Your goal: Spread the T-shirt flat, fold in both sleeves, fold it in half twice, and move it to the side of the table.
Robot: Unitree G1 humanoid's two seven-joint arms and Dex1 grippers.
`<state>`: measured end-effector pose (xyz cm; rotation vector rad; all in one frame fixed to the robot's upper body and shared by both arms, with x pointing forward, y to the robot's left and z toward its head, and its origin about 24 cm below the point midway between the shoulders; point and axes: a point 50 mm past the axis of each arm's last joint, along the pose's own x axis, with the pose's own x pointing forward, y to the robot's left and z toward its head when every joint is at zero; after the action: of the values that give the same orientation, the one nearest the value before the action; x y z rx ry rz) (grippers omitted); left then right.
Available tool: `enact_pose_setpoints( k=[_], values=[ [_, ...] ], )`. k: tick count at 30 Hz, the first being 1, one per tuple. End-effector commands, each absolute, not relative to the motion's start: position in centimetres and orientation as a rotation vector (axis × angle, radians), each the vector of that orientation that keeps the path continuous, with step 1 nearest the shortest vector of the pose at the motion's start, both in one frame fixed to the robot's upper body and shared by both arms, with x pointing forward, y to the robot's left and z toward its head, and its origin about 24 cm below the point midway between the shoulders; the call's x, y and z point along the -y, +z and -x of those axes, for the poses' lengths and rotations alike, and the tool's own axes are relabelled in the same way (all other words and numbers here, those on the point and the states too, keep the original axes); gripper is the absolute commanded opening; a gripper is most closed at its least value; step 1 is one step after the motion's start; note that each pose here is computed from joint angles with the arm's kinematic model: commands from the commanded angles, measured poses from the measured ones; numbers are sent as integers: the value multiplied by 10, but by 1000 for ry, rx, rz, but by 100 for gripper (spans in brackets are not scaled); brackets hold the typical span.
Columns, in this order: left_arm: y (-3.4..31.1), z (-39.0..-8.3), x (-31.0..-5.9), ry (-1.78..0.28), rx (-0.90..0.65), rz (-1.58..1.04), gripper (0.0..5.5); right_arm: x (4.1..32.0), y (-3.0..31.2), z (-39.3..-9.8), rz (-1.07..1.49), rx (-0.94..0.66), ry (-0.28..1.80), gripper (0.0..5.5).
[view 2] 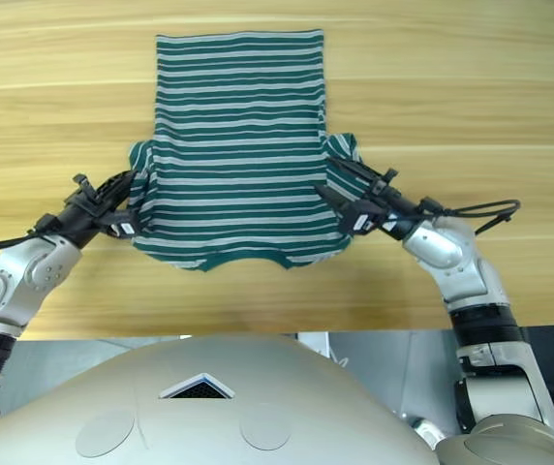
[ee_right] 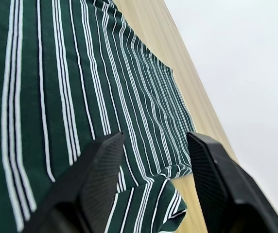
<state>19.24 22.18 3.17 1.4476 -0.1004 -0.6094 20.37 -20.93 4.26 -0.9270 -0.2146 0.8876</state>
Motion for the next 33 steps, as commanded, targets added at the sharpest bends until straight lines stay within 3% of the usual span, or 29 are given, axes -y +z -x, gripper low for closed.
enact_pose_setpoints(
  k=[1, 8, 19, 23, 33],
  values=[
    [45, -201, -221, -539, 178, -1473, 2, 214, 42, -203, 946, 194, 896, 237],
    [45, -204, -212, -539, 239, -1480, 2, 213, 39, -202, 939, 187, 903, 237],
    [27, -208, -171, -709, 333, -1397, 2, 212, 37, -202, 934, 181, 911, 237],
    [27, -211, -167, -698, 333, -1374, 2, 213, 37, -201, 935, 177, 914, 237],
    [17, -213, -172, -708, 240, -1332, 174, 222, 42, -202, 947, 170, 864, 237]
  ],
)
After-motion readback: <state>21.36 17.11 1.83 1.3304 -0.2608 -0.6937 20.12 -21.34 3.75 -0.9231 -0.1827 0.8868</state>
